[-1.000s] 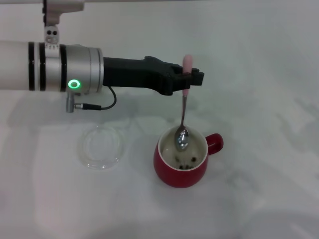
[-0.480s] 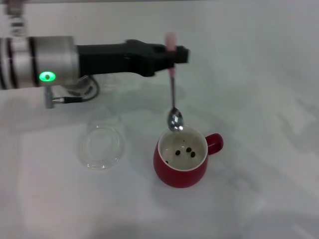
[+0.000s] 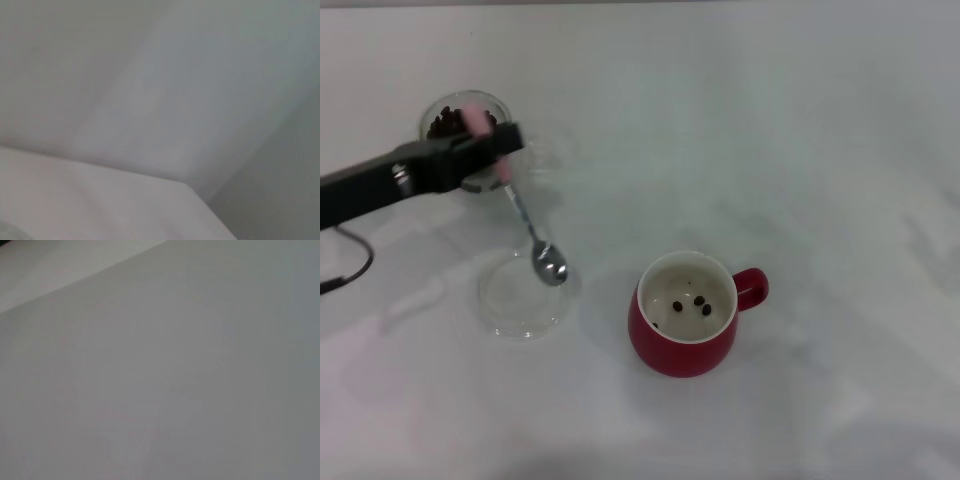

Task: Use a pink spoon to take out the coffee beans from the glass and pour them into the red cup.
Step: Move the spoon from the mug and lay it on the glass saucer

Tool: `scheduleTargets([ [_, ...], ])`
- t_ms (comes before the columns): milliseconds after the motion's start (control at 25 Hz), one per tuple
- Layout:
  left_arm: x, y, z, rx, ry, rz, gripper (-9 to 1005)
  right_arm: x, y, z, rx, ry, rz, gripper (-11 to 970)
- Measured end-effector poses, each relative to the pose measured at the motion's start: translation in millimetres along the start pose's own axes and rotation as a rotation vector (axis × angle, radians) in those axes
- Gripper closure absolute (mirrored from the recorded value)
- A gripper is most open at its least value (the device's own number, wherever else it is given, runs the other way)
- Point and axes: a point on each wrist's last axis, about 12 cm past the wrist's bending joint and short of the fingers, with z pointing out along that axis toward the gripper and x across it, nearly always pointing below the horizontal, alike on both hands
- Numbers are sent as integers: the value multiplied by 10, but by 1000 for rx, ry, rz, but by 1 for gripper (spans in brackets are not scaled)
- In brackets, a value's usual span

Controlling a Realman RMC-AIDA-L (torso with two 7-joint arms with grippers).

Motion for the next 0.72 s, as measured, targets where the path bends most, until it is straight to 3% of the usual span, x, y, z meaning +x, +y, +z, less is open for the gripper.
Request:
scheduleTargets([
  [400,455,249,-400,-149,-32,-185,870,-47,-79,-68,101,-12,-4,355],
  [720,501,284,-485,-177,-58,-207,871,-69,-65,-129,117,-3,27,355],
])
